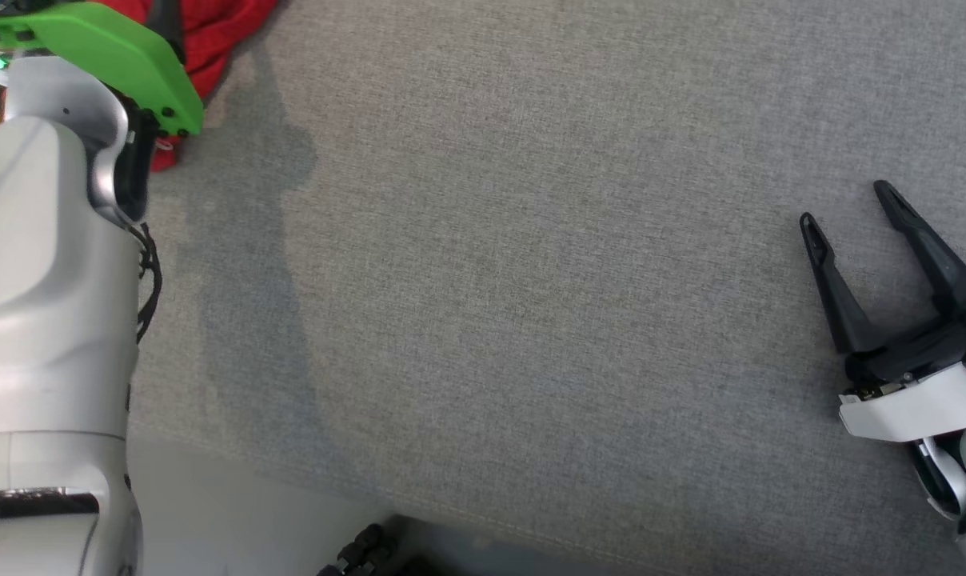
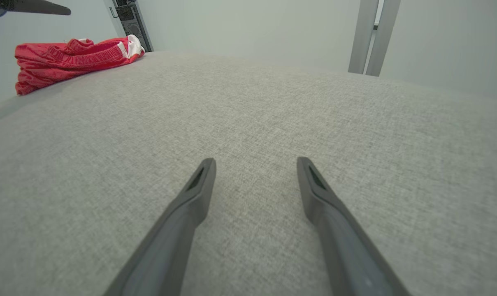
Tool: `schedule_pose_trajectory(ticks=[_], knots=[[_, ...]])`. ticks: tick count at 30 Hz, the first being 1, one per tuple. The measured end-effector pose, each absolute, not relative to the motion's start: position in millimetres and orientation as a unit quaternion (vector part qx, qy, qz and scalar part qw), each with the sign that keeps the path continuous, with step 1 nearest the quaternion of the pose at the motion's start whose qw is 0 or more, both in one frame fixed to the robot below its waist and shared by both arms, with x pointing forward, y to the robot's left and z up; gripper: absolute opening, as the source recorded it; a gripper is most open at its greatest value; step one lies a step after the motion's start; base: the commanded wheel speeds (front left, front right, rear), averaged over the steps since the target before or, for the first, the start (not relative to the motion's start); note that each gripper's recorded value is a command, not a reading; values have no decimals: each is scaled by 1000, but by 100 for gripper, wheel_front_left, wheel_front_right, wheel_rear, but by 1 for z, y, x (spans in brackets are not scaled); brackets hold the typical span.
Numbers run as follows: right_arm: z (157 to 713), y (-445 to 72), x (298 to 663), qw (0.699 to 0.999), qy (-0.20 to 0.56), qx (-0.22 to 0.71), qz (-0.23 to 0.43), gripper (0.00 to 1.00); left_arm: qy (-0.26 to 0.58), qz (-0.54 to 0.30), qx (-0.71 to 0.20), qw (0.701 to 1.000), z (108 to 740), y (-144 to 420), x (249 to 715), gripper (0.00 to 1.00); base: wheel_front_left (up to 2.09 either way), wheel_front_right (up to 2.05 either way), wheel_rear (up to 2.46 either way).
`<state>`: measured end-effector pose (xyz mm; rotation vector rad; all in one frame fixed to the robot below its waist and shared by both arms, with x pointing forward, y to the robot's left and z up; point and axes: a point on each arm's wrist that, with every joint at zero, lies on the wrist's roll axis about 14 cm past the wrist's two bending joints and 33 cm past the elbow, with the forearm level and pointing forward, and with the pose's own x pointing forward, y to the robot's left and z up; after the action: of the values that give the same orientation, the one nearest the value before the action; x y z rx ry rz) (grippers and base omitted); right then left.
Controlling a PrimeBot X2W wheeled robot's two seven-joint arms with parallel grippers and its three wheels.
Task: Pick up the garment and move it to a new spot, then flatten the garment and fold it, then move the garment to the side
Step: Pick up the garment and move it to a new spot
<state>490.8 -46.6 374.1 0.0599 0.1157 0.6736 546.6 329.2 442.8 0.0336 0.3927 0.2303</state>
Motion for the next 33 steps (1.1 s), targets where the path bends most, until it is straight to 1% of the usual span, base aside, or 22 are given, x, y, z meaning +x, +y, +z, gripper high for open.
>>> schedule_pose_trajectory(ticks=[4,8,14,17,18,22,25,33], knots=[[372,-60,498,948,50,26,313,100,239,132,1,962,418,341,558,100,0,0,0],[370,-75,503,954,46,19,295,100,287,139,-19,948,379,339,553,100,0,0,0],[367,-92,506,960,46,11,276,100,324,145,-33,934,343,339,550,100,0,0,0],[365,-96,506,961,46,8,272,100,333,145,-28,931,335,341,551,100,0,0,0],[364,-96,507,961,45,7,272,100,332,146,-25,932,334,342,551,0,0,0,0],[366,-96,507,962,43,7,271,100,318,137,-18,938,335,341,553,0,0,0,0],[370,-95,507,962,41,8,269,100,290,132,-10,948,346,342,555,0,0,0,0],[389,-86,497,965,39,23,260,100,190,106,24,976,403,340,563,0,0,0,0]])
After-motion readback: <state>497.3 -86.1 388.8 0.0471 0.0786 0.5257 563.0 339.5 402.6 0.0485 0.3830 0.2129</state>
